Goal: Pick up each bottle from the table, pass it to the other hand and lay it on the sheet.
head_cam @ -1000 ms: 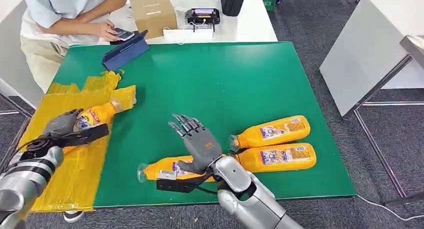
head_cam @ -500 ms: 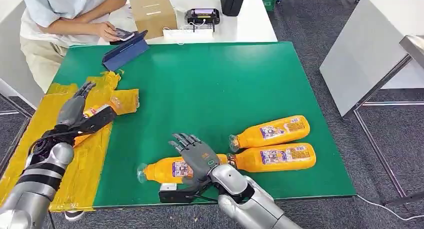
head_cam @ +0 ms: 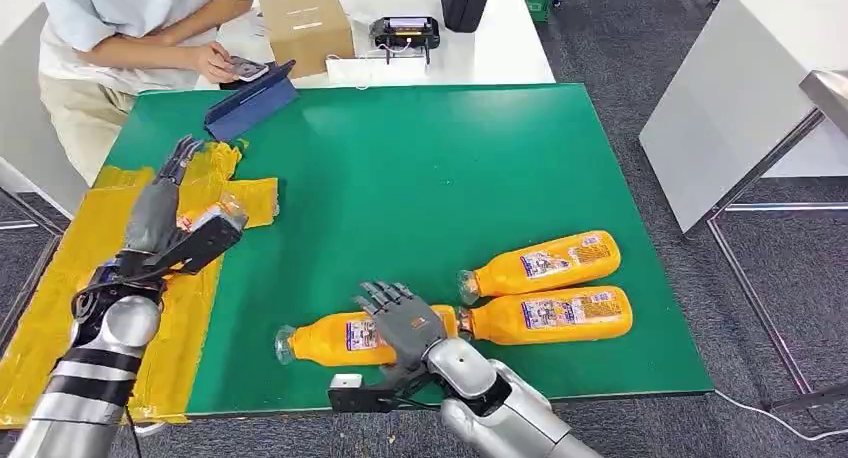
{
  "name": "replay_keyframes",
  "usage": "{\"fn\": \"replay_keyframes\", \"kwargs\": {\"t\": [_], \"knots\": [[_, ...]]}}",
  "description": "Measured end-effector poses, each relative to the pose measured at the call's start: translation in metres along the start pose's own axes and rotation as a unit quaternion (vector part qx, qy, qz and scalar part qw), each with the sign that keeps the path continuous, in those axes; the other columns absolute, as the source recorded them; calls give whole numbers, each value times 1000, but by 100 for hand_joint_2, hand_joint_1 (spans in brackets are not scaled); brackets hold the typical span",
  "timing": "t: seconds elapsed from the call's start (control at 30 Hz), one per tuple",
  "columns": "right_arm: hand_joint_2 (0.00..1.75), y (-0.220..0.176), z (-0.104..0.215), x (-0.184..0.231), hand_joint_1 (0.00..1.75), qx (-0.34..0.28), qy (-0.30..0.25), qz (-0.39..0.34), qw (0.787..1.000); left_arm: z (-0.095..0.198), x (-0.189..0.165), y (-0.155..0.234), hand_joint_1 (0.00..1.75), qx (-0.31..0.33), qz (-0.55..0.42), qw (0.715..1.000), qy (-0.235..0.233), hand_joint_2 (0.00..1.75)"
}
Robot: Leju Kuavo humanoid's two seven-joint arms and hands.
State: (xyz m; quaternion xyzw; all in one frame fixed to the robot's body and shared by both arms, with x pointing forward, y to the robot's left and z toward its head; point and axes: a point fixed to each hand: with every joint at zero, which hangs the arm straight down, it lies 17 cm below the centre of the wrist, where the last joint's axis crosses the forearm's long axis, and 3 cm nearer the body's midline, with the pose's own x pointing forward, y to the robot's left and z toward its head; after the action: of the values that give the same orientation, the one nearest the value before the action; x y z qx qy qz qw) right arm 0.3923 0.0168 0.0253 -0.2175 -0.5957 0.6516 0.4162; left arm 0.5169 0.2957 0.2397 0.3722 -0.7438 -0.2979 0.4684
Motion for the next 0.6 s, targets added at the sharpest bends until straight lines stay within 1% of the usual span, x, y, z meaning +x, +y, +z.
{"fn": "replay_keyframes", "kwargs": {"t": [0.07,0.1,0.17,0.27,0.4,0.57,0.6], "knots": [[175,7,0,-12,0,7,22,13,1000,4,19,6,0,13,28,999,-20,175],[175,5,-1,-15,0,5,25,17,1000,7,21,5,0,13,31,999,-21,175],[175,11,-2,-27,0,13,47,29,998,9,46,15,0,29,51,997,-48,175],[175,13,-6,-36,0,19,59,36,997,16,67,20,0,38,72,994,-71,175],[175,15,-8,-41,0,24,67,36,997,19,82,25,0,46,82,992,-85,175],[175,16,-10,-43,0,27,70,36,997,21,89,28,0,48,89,990,-93,175],[175,16,-10,-43,10,28,70,37,996,21,91,29,0,49,94,990,-97,175]]}}
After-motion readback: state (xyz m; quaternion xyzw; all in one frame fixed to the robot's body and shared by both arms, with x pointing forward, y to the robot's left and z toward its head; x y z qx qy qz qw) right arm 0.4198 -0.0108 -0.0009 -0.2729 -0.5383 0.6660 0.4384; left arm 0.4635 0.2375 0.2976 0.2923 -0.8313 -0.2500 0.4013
